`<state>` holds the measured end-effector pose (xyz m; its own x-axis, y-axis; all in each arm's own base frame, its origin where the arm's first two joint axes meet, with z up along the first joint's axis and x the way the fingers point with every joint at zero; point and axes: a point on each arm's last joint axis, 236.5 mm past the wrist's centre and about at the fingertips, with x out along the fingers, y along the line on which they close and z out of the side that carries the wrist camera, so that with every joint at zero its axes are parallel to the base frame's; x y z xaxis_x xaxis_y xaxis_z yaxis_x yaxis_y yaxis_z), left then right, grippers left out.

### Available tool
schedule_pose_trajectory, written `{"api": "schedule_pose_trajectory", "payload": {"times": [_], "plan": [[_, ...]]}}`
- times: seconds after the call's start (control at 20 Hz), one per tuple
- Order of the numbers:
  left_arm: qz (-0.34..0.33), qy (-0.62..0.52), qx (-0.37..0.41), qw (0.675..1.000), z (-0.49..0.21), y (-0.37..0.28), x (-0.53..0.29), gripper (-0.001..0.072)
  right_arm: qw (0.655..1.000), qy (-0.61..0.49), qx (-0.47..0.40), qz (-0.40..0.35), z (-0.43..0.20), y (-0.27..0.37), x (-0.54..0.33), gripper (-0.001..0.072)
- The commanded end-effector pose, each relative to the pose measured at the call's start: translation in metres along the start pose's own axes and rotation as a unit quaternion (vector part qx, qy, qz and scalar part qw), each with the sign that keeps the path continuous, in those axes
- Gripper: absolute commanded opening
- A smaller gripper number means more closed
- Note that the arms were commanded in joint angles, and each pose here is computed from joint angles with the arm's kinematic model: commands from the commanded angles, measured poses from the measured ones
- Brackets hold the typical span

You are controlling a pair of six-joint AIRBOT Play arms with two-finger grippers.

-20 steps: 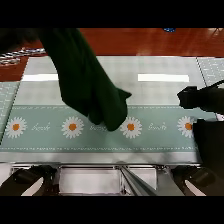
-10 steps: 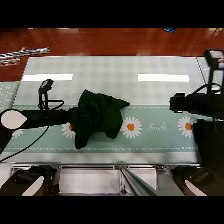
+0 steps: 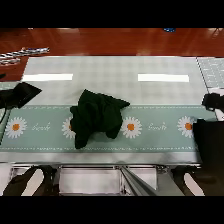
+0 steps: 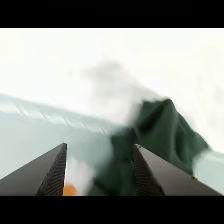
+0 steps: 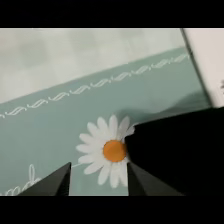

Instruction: Fold the shirts.

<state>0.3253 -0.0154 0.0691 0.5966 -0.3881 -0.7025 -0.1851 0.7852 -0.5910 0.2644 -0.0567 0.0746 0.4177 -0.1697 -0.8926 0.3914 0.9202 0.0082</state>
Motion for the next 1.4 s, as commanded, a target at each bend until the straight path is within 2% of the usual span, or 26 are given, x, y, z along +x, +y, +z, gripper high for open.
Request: {"api": "schedule_pose_trajectory", "payload": {"times": [0.0,0.1,0.15,0.4,0.45,0.5,0.55,0.75,1.1,1.35], "plan": [[-0.15,0.104,-0.072,0.981,-0.064,-0.025,0.029,0.05,0.969,0.078,0.124,0.197,-0.056,0.058,0.05,0.0407],[-0.248,0.195,-0.031,0.949,-0.124,-0.059,0.044,0.05,0.953,0.138,0.13,0.234,-0.099,0.081,0.068,0.0407],[-0.259,0.235,-0.008,0.937,-0.147,-0.064,0.053,0.0501,0.952,0.158,0.119,0.234,-0.115,0.086,0.073,0.0407],[-0.221,0.296,0.026,0.929,-0.181,-0.072,0.109,0.0499,0.948,0.175,0.066,0.256,-0.138,0.124,0.065,0.0407],[-0.223,0.303,0.033,0.926,-0.18,-0.077,0.115,0.0414,0.947,0.173,0.06,0.264,-0.141,0.135,0.063,0.0407],[-0.227,0.305,0.04,0.924,-0.176,-0.081,0.118,0.0063,0.945,0.167,0.054,0.276,-0.141,0.147,0.059,0.0407],[-0.23,0.299,0.047,0.925,-0.17,-0.086,0.12,0.0022,0.942,0.159,0.052,0.29,-0.141,0.159,0.055,0.0407],[-0.243,0.274,0.072,0.928,-0.144,-0.102,0.118,0.0022,0.923,0.195,0.061,0.326,-0.161,0.207,0.061,0.0407],[-0.246,0.283,0.078,0.924,-0.147,-0.102,0.115,0.0022,0.884,0.315,-0.032,0.344,-0.217,0.299,0.075,0.0407],[-0.246,0.282,0.078,0.924,-0.147,-0.102,0.115,0.0022,0.865,0.357,-0.056,0.348,-0.248,0.343,0.075,0.0407]]}}
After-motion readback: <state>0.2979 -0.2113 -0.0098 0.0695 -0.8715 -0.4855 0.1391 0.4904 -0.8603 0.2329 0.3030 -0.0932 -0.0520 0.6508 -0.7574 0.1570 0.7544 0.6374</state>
